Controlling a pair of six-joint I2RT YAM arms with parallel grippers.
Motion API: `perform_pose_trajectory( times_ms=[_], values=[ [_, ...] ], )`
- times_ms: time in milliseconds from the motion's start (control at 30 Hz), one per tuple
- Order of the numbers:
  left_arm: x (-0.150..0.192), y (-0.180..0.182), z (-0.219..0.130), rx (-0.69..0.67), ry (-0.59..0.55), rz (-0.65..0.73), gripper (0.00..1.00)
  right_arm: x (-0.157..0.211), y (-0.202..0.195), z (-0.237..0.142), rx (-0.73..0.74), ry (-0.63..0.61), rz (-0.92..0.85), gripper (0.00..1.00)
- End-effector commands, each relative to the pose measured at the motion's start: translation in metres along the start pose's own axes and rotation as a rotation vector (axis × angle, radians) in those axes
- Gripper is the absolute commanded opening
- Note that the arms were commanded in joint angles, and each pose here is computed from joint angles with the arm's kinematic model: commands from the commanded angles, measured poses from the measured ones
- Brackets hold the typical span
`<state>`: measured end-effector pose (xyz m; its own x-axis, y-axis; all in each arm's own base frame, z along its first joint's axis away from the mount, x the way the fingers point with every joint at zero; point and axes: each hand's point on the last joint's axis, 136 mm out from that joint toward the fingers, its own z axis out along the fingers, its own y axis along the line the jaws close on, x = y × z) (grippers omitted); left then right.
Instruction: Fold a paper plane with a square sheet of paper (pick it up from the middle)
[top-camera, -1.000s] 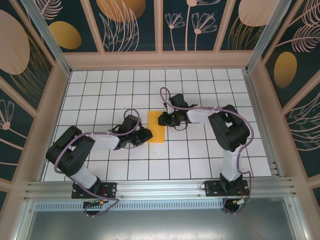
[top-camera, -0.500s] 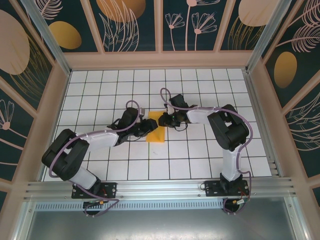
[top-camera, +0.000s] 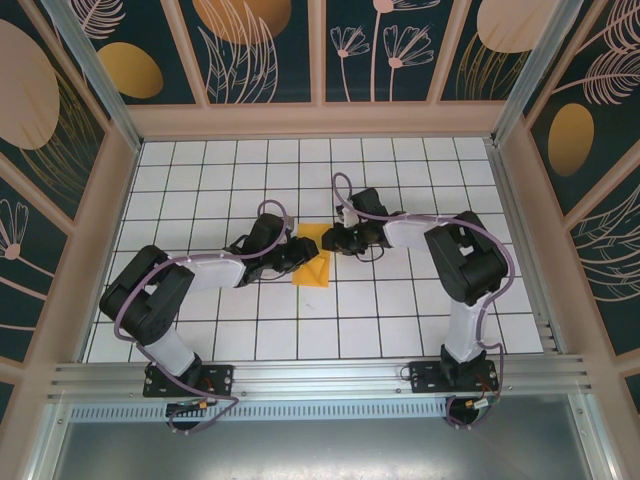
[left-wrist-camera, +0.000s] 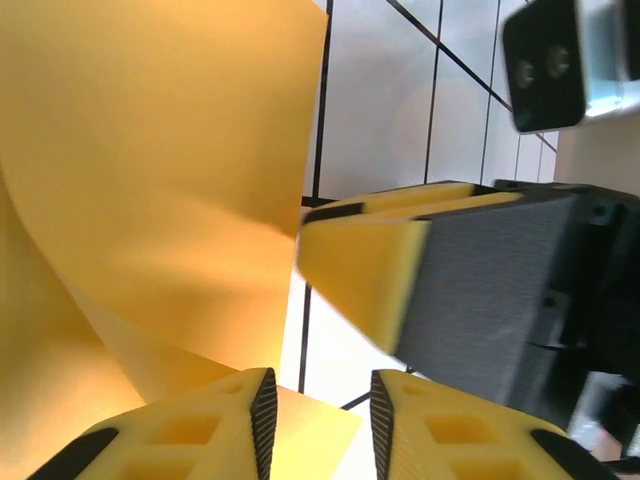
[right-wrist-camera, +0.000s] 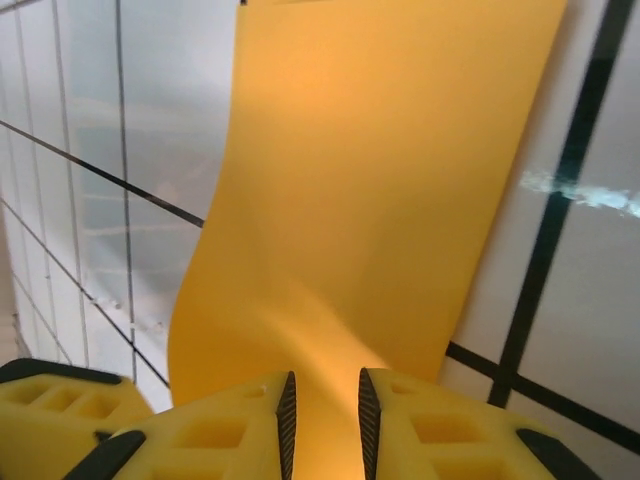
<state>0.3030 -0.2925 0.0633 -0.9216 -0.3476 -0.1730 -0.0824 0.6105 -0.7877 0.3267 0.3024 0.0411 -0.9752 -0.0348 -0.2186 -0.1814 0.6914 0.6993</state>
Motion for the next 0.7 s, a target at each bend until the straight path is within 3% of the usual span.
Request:
perform_pose_trajectory(
  times_ms=[0,267,667],
  values=[
    [-0.005,0.002,0.003,-0.017,-0.021,0.023,0.32,-0.003,0.017,-0.024,-0.072,-0.033,-0.014,0.30],
    [-0.004,0.005,0.004,-0.028,-0.021,0.024,0.29,0.028,0.022,-0.037,-0.140,0.019,-0.036,0.39],
    [-0.005,0.003,0.005,-0.023,-0.021,0.024,0.28,0.043,0.034,-0.022,-0.199,0.088,-0.072,0.39]
  ],
)
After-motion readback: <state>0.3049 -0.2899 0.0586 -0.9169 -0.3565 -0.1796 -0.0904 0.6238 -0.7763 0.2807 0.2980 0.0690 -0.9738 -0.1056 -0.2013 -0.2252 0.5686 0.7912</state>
